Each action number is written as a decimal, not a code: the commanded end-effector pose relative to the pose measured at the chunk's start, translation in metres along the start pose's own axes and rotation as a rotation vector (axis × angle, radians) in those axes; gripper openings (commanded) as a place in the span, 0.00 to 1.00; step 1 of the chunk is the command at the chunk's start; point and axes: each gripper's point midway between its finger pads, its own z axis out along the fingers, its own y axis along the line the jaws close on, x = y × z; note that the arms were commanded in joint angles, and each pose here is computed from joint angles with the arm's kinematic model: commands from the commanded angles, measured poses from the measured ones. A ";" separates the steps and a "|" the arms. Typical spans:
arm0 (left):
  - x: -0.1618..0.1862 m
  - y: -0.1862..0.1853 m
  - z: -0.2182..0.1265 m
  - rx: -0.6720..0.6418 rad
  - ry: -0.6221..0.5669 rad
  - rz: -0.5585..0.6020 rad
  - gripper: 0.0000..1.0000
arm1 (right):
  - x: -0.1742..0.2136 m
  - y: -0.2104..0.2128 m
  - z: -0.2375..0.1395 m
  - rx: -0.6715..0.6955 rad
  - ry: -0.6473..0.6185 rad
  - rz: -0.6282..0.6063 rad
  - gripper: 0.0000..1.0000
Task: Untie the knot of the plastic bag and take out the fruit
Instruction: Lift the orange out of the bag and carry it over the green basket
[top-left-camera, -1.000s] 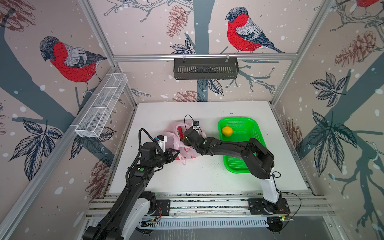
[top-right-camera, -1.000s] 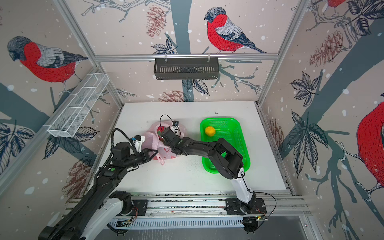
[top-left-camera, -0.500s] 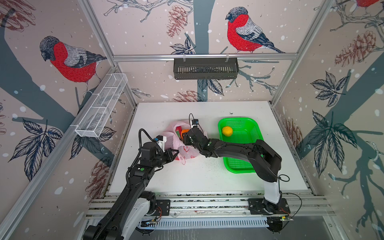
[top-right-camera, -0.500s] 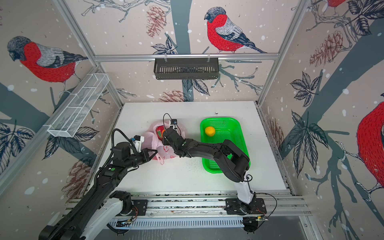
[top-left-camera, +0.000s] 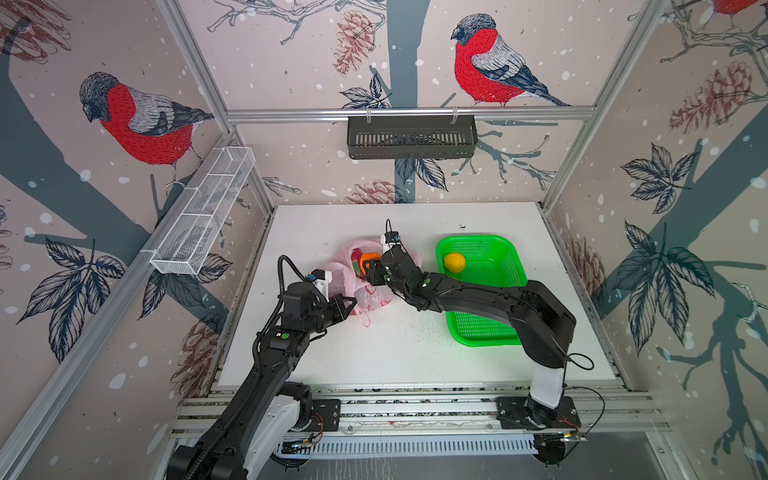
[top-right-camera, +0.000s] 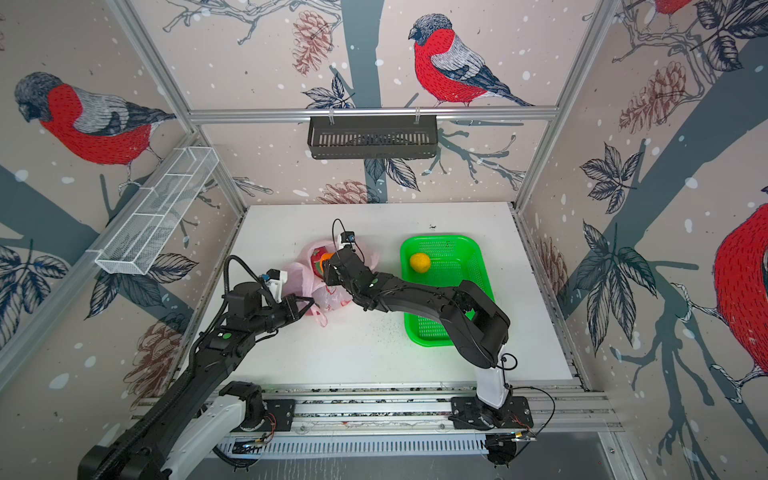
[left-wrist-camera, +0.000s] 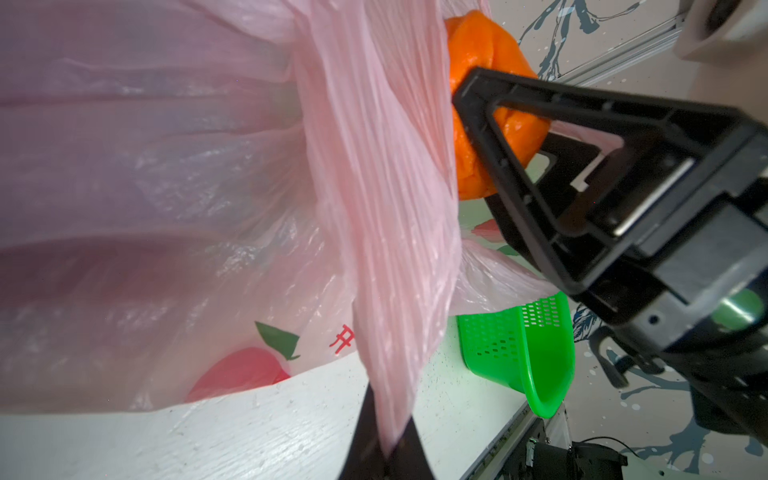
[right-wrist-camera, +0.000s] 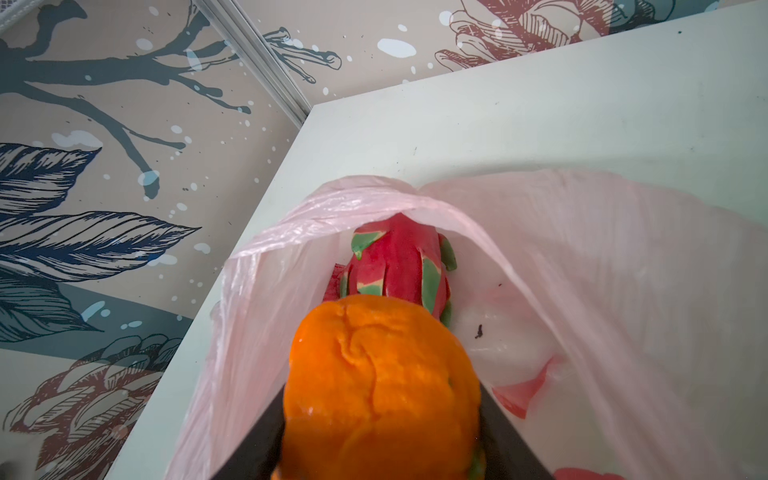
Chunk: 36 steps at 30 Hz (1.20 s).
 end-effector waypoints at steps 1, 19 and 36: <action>-0.019 -0.009 0.000 0.008 -0.053 0.065 0.00 | -0.010 0.016 -0.008 -0.063 -0.006 -0.018 0.27; -0.047 -0.017 0.001 -0.038 -0.089 0.166 0.00 | -0.044 0.035 -0.044 -0.130 -0.041 -0.042 0.27; -0.065 -0.024 -0.012 -0.096 -0.129 0.241 0.00 | -0.085 0.022 -0.079 -0.126 -0.122 -0.038 0.27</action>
